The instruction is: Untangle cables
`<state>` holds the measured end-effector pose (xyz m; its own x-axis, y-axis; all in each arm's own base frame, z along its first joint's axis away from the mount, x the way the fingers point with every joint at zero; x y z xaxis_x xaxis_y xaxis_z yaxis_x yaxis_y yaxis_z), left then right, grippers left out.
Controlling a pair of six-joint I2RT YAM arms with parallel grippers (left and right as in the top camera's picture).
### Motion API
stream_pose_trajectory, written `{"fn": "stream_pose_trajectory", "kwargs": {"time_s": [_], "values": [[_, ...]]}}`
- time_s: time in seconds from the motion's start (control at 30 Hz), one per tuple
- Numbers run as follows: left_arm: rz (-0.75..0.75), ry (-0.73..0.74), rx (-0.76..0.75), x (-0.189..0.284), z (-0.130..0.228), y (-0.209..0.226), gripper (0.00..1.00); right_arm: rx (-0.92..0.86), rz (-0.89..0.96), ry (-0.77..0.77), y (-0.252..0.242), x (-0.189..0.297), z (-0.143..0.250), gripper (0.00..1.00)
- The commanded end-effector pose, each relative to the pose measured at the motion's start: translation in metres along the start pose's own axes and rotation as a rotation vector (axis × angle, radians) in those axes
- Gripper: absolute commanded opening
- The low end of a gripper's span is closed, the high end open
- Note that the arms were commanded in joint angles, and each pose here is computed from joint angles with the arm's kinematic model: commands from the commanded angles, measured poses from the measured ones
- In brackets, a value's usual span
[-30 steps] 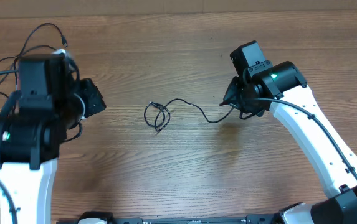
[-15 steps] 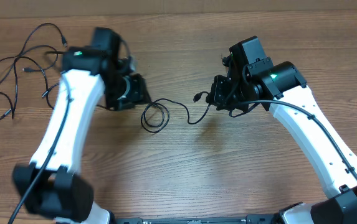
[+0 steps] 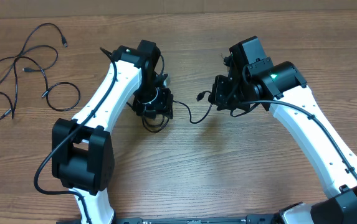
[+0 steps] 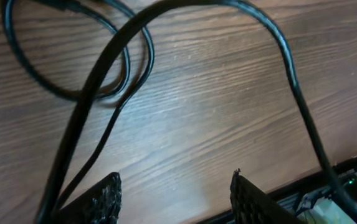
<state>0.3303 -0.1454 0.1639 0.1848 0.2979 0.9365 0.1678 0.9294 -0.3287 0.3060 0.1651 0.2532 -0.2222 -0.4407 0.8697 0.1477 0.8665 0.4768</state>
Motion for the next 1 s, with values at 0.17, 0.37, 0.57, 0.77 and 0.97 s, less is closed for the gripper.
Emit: {"fn": "stream_pose_trajectory", "kwargs": {"time_s": [0.17,0.37,0.57,0.77,0.97], "values": [[-0.144,-0.263,-0.04,0.091,0.015,-0.011,0.66,-0.121,0.114,-0.102,-0.022,0.009,-0.015,0.04],[-0.174,-0.33,-0.021,0.104,0.019,-0.013,1.0,-0.262,0.003,-0.1,-0.051,0.027,-0.042,0.04],[-0.182,-0.263,0.108,0.062,-0.003,0.0,1.0,-0.284,0.012,-0.124,-0.068,0.034,-0.05,0.04],[-0.208,-0.105,0.192,-0.001,-0.029,0.02,0.91,-0.293,0.064,-0.154,-0.073,0.034,-0.053,0.04],[-0.222,-0.028,0.26,-0.033,-0.039,0.039,0.88,-0.293,0.064,-0.153,-0.074,0.034,-0.053,0.04]]}}
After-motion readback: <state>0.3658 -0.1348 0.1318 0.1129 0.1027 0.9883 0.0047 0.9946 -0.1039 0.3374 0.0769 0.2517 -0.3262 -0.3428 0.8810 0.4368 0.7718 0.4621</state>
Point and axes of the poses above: each gripper's point midway between its finger pads, its own x axis back along the fingers, its own y axis along the line the jaws close on, z = x × y, the point moved 7 cm from there along x, back along the fingers, and after that the axes turned 4 degrees about -x, right-handed, at the moved point
